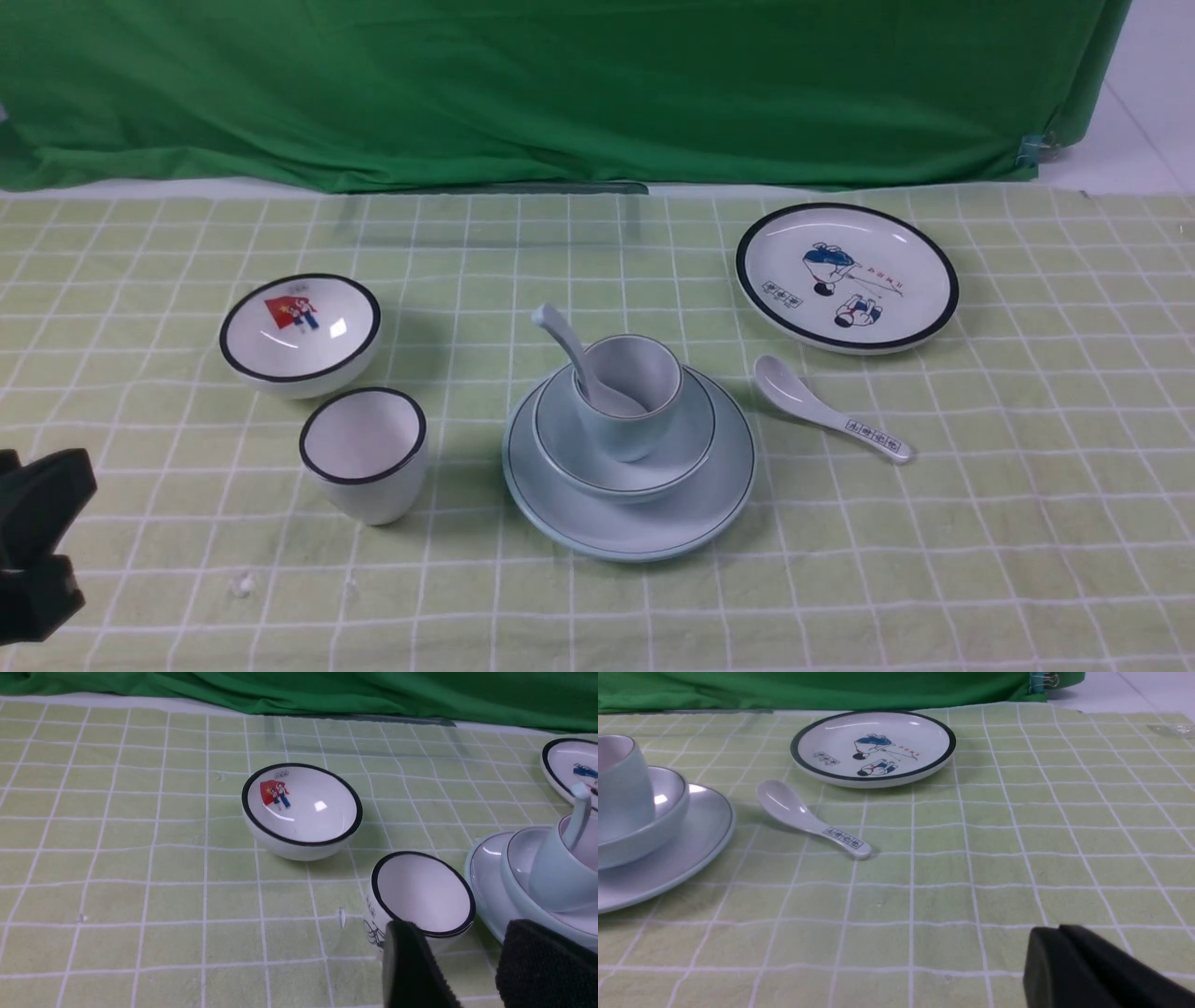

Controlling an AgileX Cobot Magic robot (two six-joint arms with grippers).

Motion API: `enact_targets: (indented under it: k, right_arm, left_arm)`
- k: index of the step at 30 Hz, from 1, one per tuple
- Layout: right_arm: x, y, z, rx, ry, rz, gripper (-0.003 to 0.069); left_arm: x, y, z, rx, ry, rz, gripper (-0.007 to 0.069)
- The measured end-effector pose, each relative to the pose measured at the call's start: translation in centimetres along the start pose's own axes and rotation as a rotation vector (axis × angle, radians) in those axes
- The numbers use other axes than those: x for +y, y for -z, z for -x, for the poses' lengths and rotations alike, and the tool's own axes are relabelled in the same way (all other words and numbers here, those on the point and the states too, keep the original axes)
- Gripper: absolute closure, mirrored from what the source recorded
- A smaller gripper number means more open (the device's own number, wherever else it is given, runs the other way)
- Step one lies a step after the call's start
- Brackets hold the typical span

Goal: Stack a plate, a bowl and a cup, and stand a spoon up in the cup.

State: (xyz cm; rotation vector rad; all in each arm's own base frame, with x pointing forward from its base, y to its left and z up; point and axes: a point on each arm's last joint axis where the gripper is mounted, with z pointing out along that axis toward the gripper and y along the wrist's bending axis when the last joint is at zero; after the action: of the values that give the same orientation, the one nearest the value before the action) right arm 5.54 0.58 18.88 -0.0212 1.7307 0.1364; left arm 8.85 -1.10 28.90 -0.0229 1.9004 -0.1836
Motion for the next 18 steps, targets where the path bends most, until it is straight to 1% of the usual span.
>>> enact_targets:
  k: [3,4,6,7,9,10,14,16,18]
  right_arm:
    - [0.0,0.0,0.0,0.001,0.0,0.0,0.061]
    - [0.0,0.0,0.0,0.001,0.0,0.0,0.0604]
    - [0.0,0.0,0.0,0.001,0.0,0.0,0.0599]
    - [0.0,0.0,0.0,0.001,0.0,0.0,0.0599]
    - [0.0,0.0,0.0,0.001,0.0,0.0,0.0593]
    - [0.0,0.0,0.0,0.001,0.0,0.0,0.0589]
    - [0.0,0.0,0.0,0.003,0.0,0.0,0.0578]
    - [0.0,0.0,0.0,0.002,0.0,0.0,0.0573]
    - [0.0,0.0,0.0,0.002,0.0,0.0,0.057]
  left_arm:
    - [0.1,0.8,-0.6,-0.065,0.0,-0.011,0.0388]
    - [0.2,1.6,-1.2,-0.145,-0.002,-0.022,0.0386]
    - [0.4,2.3,-2.4,-0.215,-0.018,-0.026,0.0386]
    - [0.5,2.3,-2.6,-0.22,-0.021,-0.026,0.0386]
    - [0.8,2.6,-4.2,-0.256,-0.039,-0.022,0.0384]
    - [1.0,2.4,-5.6,-0.261,-0.04,-0.017,0.0384]
    - [1.7,0.6,-9.0,-0.226,-0.036,0.031,0.0384]
    - [2.0,0.1,-9.9,-0.21,-0.019,0.053,0.0387]
    - [2.0,0.1,-10.2,-0.179,-0.009,0.054,0.0403]
